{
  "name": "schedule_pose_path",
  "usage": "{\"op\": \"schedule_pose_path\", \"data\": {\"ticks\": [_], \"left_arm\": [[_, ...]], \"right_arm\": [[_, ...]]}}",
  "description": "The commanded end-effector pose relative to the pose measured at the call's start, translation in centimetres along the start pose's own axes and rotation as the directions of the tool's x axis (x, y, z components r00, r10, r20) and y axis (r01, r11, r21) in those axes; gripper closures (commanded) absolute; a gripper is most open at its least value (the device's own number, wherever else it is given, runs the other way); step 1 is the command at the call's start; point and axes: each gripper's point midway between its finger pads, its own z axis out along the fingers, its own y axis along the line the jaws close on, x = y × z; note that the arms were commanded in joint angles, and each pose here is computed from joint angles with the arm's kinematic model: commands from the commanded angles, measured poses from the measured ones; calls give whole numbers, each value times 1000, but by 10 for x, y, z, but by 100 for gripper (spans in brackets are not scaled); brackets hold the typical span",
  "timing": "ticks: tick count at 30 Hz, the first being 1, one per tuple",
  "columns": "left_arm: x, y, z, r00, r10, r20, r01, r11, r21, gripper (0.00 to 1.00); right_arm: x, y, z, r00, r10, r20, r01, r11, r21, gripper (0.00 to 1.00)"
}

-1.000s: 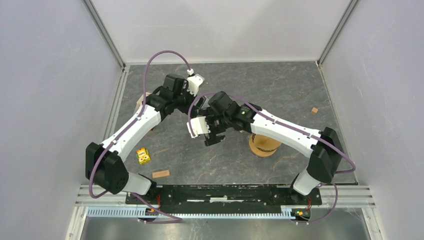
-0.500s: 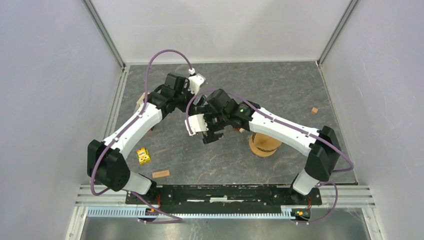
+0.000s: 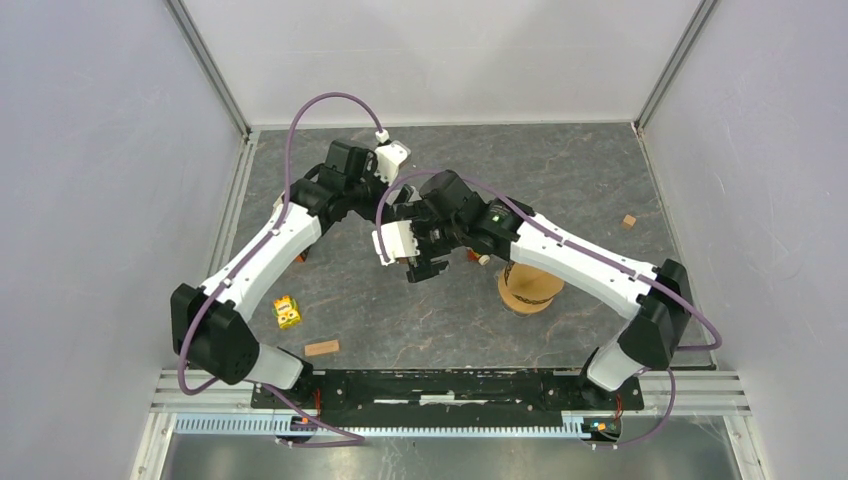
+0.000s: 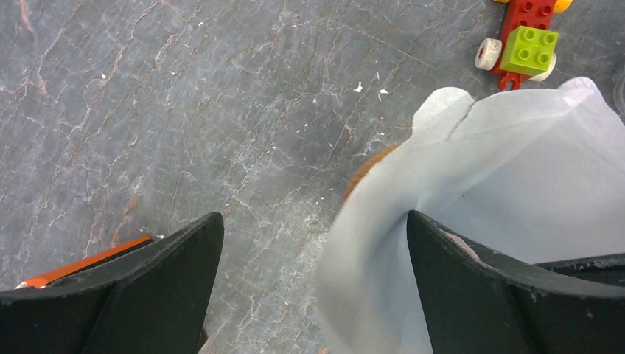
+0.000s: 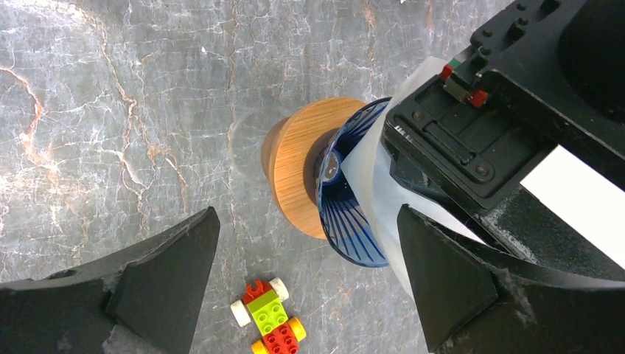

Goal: Place the coffee filter in the dripper
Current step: Adjust the coffee filter in the coffee dripper, then reset both arms

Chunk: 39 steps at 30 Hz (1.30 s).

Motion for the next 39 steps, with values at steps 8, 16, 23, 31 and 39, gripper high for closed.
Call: {"op": "schedule_pose_path", "data": {"ticks": [8, 16, 23, 31, 39], "left_arm": [[-41, -4, -42, 989, 43, 143, -45, 999, 13, 0], [-50, -8, -52, 983, 34, 179, -40, 999, 25, 0], [-86, 4, -92, 943, 24, 333, -7, 999, -51, 0], [-102, 44, -137, 856, -134, 500, 225, 966, -126, 0], [-87, 95, -166, 793, -181, 582, 412, 863, -292, 0]], "right_arm": [[-20, -8, -31, 998, -4, 63, 0, 998, 65, 2], [-21, -5, -32, 998, 2, 69, -6, 998, 62, 2], [-25, -25, -65, 990, 69, 123, -88, 983, 164, 2], [28, -90, -163, 911, 300, 285, -404, 793, 457, 2], [97, -115, -259, 832, 442, 335, -517, 398, 758, 2]]}}
